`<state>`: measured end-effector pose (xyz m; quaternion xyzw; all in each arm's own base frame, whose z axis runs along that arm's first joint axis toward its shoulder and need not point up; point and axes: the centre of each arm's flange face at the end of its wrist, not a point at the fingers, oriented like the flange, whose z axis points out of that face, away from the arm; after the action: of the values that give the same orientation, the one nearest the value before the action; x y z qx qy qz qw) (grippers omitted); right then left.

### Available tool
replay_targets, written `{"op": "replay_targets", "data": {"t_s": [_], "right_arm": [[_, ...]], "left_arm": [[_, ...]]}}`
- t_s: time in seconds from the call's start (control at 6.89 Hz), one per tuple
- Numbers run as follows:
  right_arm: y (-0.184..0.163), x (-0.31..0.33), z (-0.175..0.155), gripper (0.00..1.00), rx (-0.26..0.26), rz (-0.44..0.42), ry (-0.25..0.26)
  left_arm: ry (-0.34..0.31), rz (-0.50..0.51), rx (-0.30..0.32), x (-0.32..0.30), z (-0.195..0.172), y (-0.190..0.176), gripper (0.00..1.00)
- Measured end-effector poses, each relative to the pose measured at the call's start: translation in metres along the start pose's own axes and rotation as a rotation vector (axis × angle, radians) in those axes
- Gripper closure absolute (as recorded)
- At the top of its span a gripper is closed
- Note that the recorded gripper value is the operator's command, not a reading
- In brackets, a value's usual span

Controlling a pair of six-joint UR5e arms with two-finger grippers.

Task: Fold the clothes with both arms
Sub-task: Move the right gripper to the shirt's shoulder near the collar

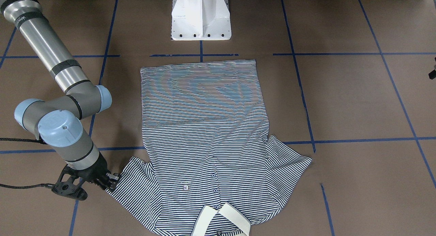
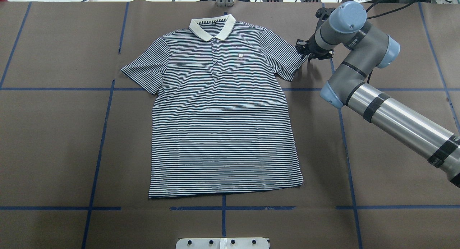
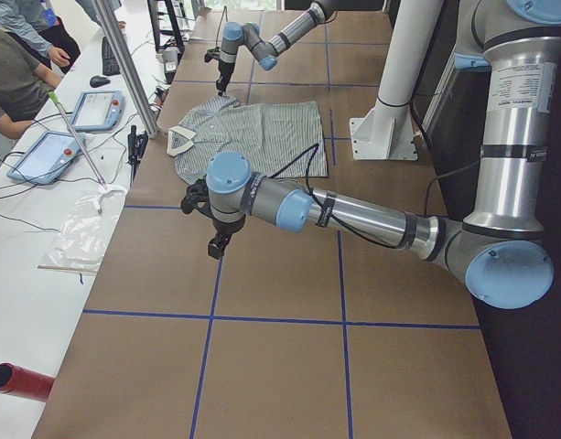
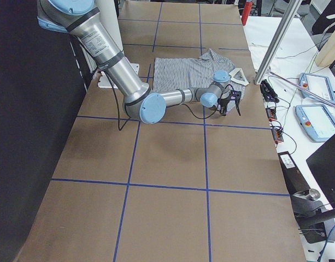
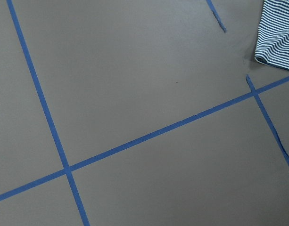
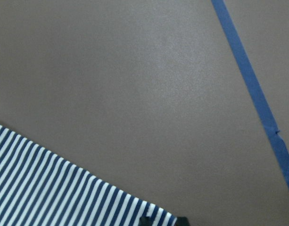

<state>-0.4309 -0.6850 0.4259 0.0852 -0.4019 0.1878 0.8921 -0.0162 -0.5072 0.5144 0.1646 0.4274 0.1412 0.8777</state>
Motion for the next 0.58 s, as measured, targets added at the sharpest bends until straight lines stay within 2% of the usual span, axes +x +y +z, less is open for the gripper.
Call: {"op": "replay_targets", "data": {"t_s": [0.29, 0.44, 0.58], "right_arm": [[0.0, -0.01, -0.006, 1.0, 0.0, -0.004, -0.016], [0.001, -0.025, -0.017, 1.0, 0.005, -0.009, -0.042], [0.012, -0.058, -0.032, 1.0, 0.004, 0.001, -0.09]], "left_arm": [[0.0, 0.0, 0.001, 0.001, 0.0, 0.0, 0.0], [0.0, 0.0, 0.003, 0.002, -0.002, 0.0, 0.0], [0.0, 0.0, 0.007, 0.004, -0.004, -0.001, 0.0]]}}
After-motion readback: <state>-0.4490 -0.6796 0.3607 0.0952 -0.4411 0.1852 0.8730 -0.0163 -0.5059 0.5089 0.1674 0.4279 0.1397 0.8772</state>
